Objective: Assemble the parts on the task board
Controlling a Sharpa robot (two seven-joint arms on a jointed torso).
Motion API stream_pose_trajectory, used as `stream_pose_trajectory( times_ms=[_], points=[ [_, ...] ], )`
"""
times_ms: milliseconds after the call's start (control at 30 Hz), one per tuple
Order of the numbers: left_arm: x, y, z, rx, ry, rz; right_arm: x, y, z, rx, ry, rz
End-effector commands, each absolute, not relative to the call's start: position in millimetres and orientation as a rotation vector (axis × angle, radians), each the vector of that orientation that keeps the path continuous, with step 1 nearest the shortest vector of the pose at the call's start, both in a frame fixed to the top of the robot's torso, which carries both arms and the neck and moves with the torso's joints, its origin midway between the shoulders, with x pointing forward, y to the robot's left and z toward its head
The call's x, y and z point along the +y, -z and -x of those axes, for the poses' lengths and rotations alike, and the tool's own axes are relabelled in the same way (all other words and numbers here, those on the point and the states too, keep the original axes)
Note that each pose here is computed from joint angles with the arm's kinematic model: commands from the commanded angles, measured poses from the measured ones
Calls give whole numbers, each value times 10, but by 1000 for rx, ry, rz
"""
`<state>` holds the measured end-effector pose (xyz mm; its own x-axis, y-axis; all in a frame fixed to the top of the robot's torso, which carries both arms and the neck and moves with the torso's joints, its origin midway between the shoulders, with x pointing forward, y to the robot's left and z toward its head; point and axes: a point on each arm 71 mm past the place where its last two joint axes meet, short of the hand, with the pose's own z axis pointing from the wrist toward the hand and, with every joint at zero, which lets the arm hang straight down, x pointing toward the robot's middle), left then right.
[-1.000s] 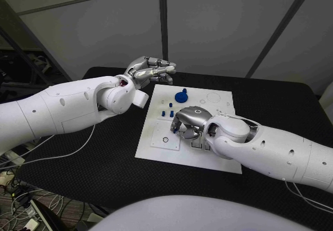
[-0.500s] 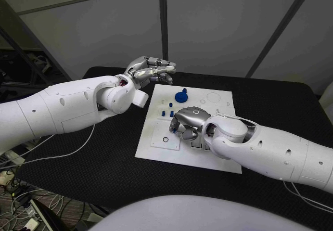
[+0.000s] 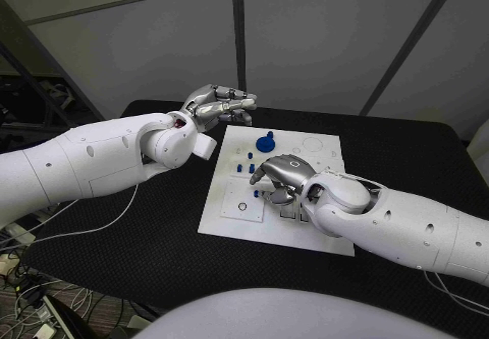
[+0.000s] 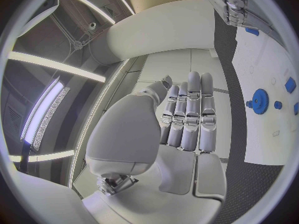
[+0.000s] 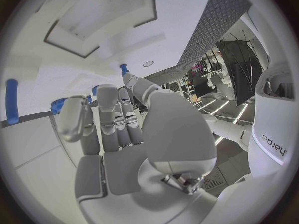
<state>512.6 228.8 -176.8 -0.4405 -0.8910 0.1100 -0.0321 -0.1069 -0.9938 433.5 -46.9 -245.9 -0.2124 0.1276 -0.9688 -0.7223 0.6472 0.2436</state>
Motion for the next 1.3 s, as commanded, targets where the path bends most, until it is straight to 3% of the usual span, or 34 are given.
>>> stream_pose_trajectory(
  times_ms=[33,300,533,767,1300],
  points=[
    [2274,1759,-5129,1503,1647,1045,-510,2346,-4313,1491,-903,435],
    [2289,1766,-5136,1506,1644,1048,-782,2271,-4249,1505,-905,380],
    [2303,1769,-5138,1506,1642,1049,-1197,2035,-4450,1548,-780,330],
    [2295,1769,-5137,1506,1647,1047,-1506,1960,-4658,1620,-641,318],
    [2280,1774,-5139,1509,1649,1047,-1560,2077,-4810,1747,-555,352]
  ],
)
